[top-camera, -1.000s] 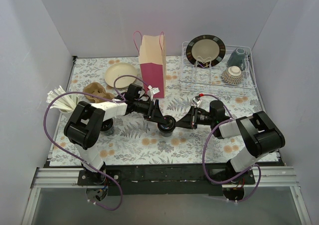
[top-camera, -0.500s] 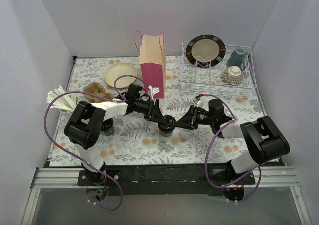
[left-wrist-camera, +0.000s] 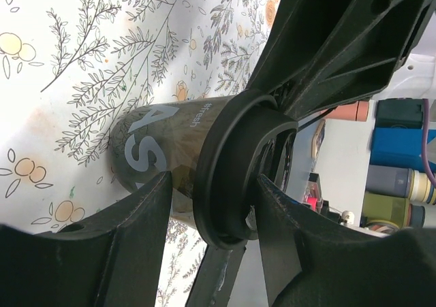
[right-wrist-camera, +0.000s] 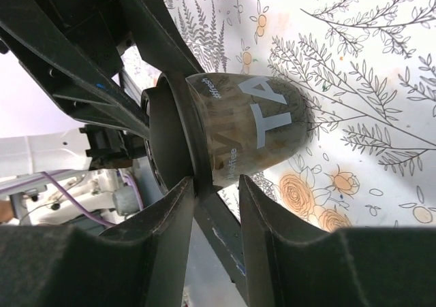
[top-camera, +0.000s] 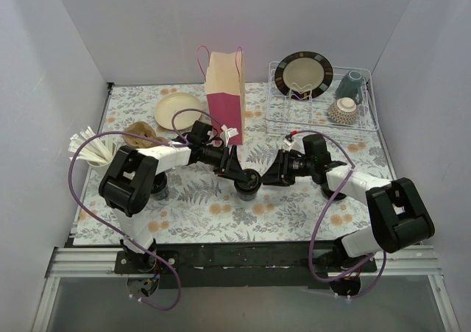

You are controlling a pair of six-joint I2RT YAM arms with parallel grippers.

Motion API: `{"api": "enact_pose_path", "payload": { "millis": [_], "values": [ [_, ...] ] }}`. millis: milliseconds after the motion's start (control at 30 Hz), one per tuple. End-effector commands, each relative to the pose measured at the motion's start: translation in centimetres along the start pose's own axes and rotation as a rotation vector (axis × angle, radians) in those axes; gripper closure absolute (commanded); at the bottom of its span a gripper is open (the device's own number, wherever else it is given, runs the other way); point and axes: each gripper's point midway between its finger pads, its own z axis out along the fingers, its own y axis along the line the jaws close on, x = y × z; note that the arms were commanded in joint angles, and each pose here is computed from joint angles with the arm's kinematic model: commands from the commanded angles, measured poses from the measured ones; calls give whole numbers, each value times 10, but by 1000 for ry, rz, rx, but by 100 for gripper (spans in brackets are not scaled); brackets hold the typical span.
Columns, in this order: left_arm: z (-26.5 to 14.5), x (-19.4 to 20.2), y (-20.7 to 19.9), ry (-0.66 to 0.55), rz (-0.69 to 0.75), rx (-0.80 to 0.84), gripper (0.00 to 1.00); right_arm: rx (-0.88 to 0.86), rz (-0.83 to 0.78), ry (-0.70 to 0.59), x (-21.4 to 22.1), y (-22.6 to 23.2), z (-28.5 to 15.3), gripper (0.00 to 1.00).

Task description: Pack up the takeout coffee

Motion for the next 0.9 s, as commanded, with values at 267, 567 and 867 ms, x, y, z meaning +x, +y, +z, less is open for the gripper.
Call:
{"api": "enact_pose_path", "payload": {
  "millis": [267, 567, 867],
  "values": [
    [11, 73, 120, 179, -69, -487, 63, -31, -198, 5, -19, 39, -7, 45],
    [12, 69, 120, 184, -62, -492, 63, -106, -244, -7, -26, 60, -9, 41],
    [8, 49, 103, 151, -27, -480, 53, -6, -279, 23, -30, 41, -5, 40]
  ]
}}
